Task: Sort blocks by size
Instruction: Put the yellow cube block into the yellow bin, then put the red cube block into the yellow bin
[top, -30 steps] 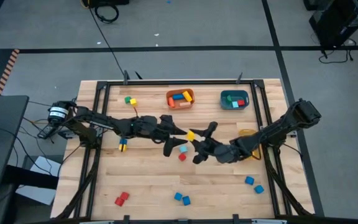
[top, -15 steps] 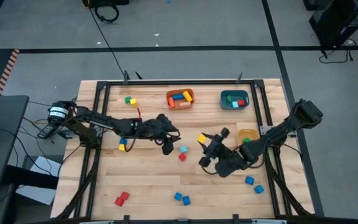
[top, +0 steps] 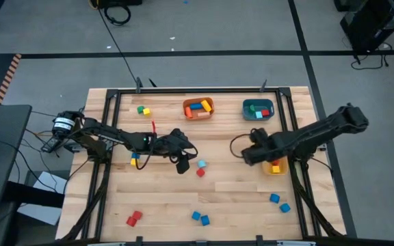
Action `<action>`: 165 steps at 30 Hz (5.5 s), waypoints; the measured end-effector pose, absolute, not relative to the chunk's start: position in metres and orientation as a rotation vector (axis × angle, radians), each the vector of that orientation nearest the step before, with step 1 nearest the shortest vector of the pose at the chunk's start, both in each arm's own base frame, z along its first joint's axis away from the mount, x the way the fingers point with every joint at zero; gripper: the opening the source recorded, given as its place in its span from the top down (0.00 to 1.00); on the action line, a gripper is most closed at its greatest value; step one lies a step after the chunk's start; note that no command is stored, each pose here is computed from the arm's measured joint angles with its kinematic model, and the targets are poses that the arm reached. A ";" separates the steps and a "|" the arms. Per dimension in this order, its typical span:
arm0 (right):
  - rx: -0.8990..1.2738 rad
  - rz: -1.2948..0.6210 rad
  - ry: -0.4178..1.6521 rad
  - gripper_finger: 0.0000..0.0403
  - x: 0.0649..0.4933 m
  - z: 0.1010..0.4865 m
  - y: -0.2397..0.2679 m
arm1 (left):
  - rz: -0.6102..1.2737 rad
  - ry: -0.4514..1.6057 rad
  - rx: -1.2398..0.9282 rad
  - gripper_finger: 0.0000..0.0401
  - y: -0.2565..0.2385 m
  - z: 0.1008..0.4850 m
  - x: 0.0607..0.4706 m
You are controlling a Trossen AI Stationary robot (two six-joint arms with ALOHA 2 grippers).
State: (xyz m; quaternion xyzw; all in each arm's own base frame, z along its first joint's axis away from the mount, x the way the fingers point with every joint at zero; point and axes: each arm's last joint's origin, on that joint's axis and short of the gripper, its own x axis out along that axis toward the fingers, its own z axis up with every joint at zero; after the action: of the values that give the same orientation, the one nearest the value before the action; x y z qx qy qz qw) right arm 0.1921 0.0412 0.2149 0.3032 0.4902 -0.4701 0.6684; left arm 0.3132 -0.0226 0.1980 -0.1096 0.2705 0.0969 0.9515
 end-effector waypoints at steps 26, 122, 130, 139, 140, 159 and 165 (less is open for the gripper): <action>0.831 -1.061 1.359 0.46 0.151 0.169 0.034 | 0.174 0.550 -0.209 0.47 -0.034 0.198 0.312; -0.531 0.330 1.140 0.36 0.409 0.136 0.088 | 0.207 0.360 -0.212 0.47 -0.059 0.196 0.194; -0.462 0.288 1.151 0.42 0.410 0.134 0.088 | 0.207 0.360 -0.214 0.47 -0.059 0.196 0.194; -0.456 0.283 1.141 0.61 0.411 0.133 0.088 | 0.208 0.360 -0.215 0.47 -0.059 0.196 0.194; -0.452 0.280 1.139 0.62 0.411 0.133 0.088 | 0.208 0.360 -0.217 0.47 -0.059 0.196 0.194; -0.301 0.227 1.070 0.29 0.418 0.134 0.091 | 0.209 0.360 -0.219 0.47 -0.059 0.196 0.194; -0.245 0.218 1.069 0.37 0.419 0.135 0.090 | 0.209 0.360 -0.219 0.47 -0.059 0.196 0.194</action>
State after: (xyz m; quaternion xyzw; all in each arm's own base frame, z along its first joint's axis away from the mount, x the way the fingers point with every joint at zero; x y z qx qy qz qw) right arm 0.4188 0.0905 0.1345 -0.1160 0.5072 0.1034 0.8477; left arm 0.1939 -0.0587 0.1963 -0.1087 0.1782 0.1034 0.9725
